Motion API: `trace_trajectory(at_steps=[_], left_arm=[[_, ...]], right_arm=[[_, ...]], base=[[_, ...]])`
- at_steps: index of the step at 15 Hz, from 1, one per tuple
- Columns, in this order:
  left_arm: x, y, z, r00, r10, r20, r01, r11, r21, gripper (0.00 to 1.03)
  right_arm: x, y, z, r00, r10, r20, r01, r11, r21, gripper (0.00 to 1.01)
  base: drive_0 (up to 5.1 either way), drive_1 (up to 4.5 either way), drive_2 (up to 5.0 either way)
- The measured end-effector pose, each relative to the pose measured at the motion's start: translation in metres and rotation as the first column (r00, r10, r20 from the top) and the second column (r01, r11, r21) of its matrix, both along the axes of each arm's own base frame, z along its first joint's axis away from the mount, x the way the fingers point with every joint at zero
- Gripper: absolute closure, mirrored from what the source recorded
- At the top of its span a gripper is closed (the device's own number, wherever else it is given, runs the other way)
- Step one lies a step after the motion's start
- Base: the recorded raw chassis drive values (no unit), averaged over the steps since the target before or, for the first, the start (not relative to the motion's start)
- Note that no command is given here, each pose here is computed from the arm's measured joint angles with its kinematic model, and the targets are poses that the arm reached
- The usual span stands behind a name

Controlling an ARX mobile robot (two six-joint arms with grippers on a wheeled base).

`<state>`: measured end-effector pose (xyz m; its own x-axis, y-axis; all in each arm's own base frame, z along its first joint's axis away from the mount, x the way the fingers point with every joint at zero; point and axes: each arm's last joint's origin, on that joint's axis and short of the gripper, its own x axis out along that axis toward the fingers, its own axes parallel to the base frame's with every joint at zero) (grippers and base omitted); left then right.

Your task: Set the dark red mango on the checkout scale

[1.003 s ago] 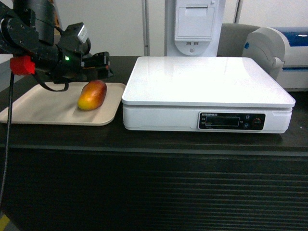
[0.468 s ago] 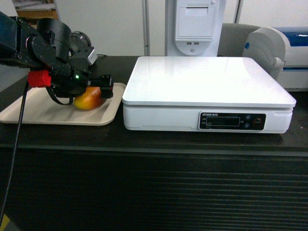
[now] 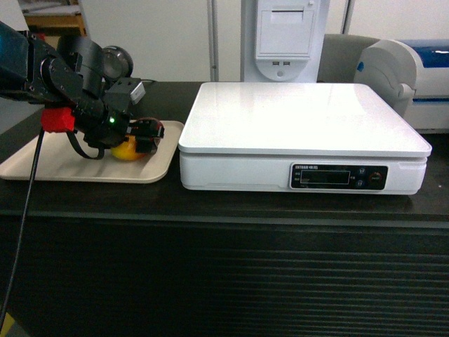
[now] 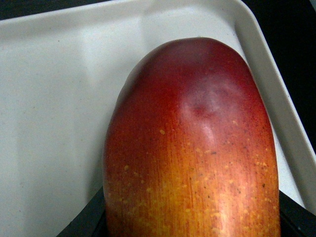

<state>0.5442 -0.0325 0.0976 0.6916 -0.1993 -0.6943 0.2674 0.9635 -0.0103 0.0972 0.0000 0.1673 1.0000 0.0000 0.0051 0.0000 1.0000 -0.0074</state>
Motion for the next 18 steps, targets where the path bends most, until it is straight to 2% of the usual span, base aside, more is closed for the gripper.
trace_trajectory(at_steps=[3, 5, 6, 7, 8, 9, 10, 11, 12, 14, 16, 17, 18], left_arm=[[-0.007, 0.001, 0.0, 1.0, -0.009, 0.027, 0.008, 0.9999, 0.007, 0.44], [-0.018, 0.0, 0.01, 0.998, -0.022, 0.057, 0.022, 0.9997, -0.007, 0.44], [-0.026, 0.0, 0.023, 0.996, -0.026, 0.09, 0.027, 0.9996, -0.012, 0.44], [-0.035, -0.004, 0.047, 0.987, -0.036, 0.154, 0.041, 0.9989, -0.025, 0.44], [-0.044, -0.011, 0.08, 0.971, -0.047, 0.236, 0.061, 0.9966, -0.055, 0.44], [-0.054, -0.024, 0.113, 0.949, -0.063, 0.308, 0.095, 0.9913, -0.091, 0.44], [-0.067, -0.051, 0.15, 0.92, -0.091, 0.382, 0.158, 0.9764, -0.148, 0.44], [-0.074, -0.07, 0.16, 0.912, -0.109, 0.395, 0.192, 0.9649, -0.179, 0.44], [-0.079, -0.088, 0.162, 0.916, -0.123, 0.382, 0.215, 0.9544, -0.207, 0.44], [-0.085, -0.125, 0.15, 0.933, -0.152, 0.325, 0.238, 0.9402, -0.244, 0.44], [-0.088, -0.159, 0.14, 0.943, -0.171, 0.284, 0.246, 0.9354, -0.254, 0.44], [-0.089, -0.183, 0.134, 0.948, -0.185, 0.259, 0.253, 0.9306, -0.264, 0.44], [-0.089, -0.194, 0.13, 0.952, -0.184, 0.243, 0.248, 0.9302, -0.27, 0.44]], right_arm=[[0.0, 0.0, 0.0, 1.0, 0.0, 0.0, 0.0, 1.0, 0.0, 0.03], [0.0, 0.0, 0.0, 1.0, 0.0, 0.0, 0.0, 1.0, 0.0, 0.03], [0.0, 0.0, 0.0, 1.0, 0.0, 0.0, 0.0, 1.0, 0.0, 0.03], [0.0, 0.0, 0.0, 1.0, 0.0, 0.0, 0.0, 1.0, 0.0, 0.03], [0.0, 0.0, 0.0, 1.0, 0.0, 0.0, 0.0, 1.0, 0.0, 0.03], [0.0, 0.0, 0.0, 1.0, 0.0, 0.0, 0.0, 1.0, 0.0, 0.03], [0.0, 0.0, 0.0, 1.0, 0.0, 0.0, 0.0, 1.0, 0.0, 0.03], [0.0, 0.0, 0.0, 1.0, 0.0, 0.0, 0.0, 1.0, 0.0, 0.03], [0.0, 0.0, 0.0, 1.0, 0.0, 0.0, 0.0, 1.0, 0.0, 0.03], [0.0, 0.0, 0.0, 1.0, 0.0, 0.0, 0.0, 1.0, 0.0, 0.03], [0.0, 0.0, 0.0, 1.0, 0.0, 0.0, 0.0, 1.0, 0.0, 0.03], [0.0, 0.0, 0.0, 1.0, 0.0, 0.0, 0.0, 1.0, 0.0, 0.03], [0.0, 0.0, 0.0, 1.0, 0.0, 0.0, 0.0, 1.0, 0.0, 0.03]], base=[[0.0, 0.0, 0.0], [0.0, 0.0, 0.0], [0.0, 0.0, 0.0], [0.0, 0.0, 0.0], [0.0, 0.0, 0.0], [0.0, 0.0, 0.0], [0.0, 0.0, 0.0], [0.0, 0.0, 0.0], [0.0, 0.0, 0.0], [0.0, 0.0, 0.0], [0.0, 0.0, 0.0], [0.0, 0.0, 0.0], [0.0, 0.0, 0.0]])
